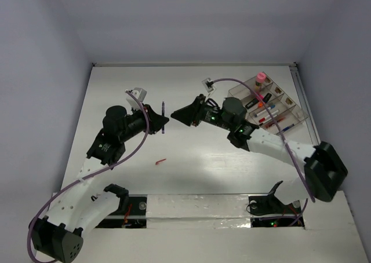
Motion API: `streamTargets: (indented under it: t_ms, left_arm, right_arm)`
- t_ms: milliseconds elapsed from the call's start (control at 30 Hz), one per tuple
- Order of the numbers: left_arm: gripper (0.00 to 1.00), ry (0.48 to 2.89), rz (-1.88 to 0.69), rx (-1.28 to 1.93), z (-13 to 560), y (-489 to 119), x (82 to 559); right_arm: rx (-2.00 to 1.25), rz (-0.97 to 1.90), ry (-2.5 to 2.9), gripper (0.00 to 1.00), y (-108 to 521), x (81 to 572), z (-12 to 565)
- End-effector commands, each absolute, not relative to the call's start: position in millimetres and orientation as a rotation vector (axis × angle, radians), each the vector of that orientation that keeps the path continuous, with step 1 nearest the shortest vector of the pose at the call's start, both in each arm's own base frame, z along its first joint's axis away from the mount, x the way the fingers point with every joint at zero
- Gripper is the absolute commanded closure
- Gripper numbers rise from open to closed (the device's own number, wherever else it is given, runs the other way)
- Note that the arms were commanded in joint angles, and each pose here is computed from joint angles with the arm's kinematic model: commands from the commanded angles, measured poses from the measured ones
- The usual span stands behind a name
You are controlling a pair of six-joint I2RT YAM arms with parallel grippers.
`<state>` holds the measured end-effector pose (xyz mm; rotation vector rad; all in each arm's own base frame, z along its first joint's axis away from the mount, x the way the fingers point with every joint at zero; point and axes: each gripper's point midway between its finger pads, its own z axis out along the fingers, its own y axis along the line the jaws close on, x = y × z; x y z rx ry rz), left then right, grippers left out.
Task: Sort the stationery into containers
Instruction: Pick up the pen cap from the center of the board.
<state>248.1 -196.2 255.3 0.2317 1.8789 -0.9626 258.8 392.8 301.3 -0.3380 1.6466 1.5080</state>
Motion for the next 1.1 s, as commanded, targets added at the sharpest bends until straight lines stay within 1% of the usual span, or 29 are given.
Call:
streamTargets:
  t_ms: [0, 33, 100, 133, 167, 233, 267, 333, 367, 400, 433, 467, 500, 533, 567, 667, 700, 767, 800, 867, 1000, 1067]
  left_arm:
    - [1.0, 1.774, -0.873, 0.298, 293, -186, 249]
    - [1.0, 1.777, -0.863, 0.302, 293, -184, 248]
    - [1.0, 1.76, -0.835, 0.307, 297, -181, 248]
    - [1.0, 1.75, -0.832, 0.309, 298, -180, 248]
    - [1.0, 1.744, -0.832, 0.31, 295, -180, 246]
    - [1.0, 1.725, -0.842, 0.315, 294, -181, 246]
    - [1.0, 1.733, -0.848, 0.318, 289, -181, 245]
    - [1.0, 1.745, -0.841, 0.331, 287, -181, 243]
    - [1.0, 1.74, -0.84, 0.331, 287, -180, 242]
    - [1.0, 1.734, -0.841, 0.33, 288, -180, 240]
    - [1.0, 1.731, -0.845, 0.331, 288, -180, 239]
    - [1.0, 1.724, -0.845, 0.332, 289, -179, 237]
    - [1.0, 1.719, -0.843, 0.33, 290, -178, 236]
    - [1.0, 1.716, -0.839, 0.327, 290, -177, 234]
    - [1.0, 1.707, -0.829, 0.319, 292, -174, 234]
    - [1.0, 1.697, -0.823, 0.316, 294, -172, 232]
    - [1.0, 1.697, -0.822, 0.315, 294, -172, 232]
    - [1.0, 1.711, -0.812, 0.305, 290, -171, 234]
    - [1.0, 1.712, -0.805, 0.303, 290, -170, 234]
    - [1.0, 1.72, -0.798, 0.303, 288, -170, 233]
    - [1.0, 1.718, -0.794, 0.311, 289, -171, 232]
    - [1.0, 1.72, -0.792, 0.308, 289, -170, 232]
  right_arm:
    - [-0.347, 1.309, 1.651, 0.6, 351, 265, 305]
    - [-0.316, 1.245, 1.7, 0.6, 336, 272, 289]
    - [-0.244, 1.097, 1.752, 0.79, 303, 284, 277]
    - [-0.195, 0.992, 1.907, 0.88, 283, 285, 242]
    - [-0.127, 0.877, 1.967, 1.0, 254, 300, 225]
    - [-0.055, 0.714, 2.119, 1.0, 213, 298, 188]
    - [-0.019, 0.6, 2.147, 1.0, 187, 305, 176]
    - [0.008, 0.417, 2.253, 1.0, 159, 301, 153]
    - [-0.003, 0.326, 2.276, 0.92, 146, 304, 148]
    - [0.017, 0.233, 2.27, 0.87, 135, 312, 152]
    - [0.014, 0.15, 2.327, 0.82, 125, 308, 141]
    - [-0.015, 0.066, 2.384, 0.71, 119, 310, 126]
    - [0.0, 0.005, 2.412, 0.69, 108, 315, 126]
    - [-0.02, 0.001, 2.437, 0.67, 111, 317, 121]
    - [-0.064, -0.005, 2.477, 0.63, 115, 320, 109]
    - [-0.087, 0.006, 2.507, 0.59, 121, 332, 104]
    - [-0.117, -0.009, 2.543, 0.56, 123, 334, 91]
    - [-0.123, -0.039, 2.564, 0.54, 122, 343, 86]
    - [-0.131, -0.077, 2.594, 0.53, 119, 344, 72]
    - [-0.102, -0.101, 2.61, 0.53, 110, 350, 65]
    - [-0.132, -0.035, 2.628, 0.53, 119, 355, 55]
    - [-0.14, -0.069, 2.651, 0.55, 116, 355, 48]
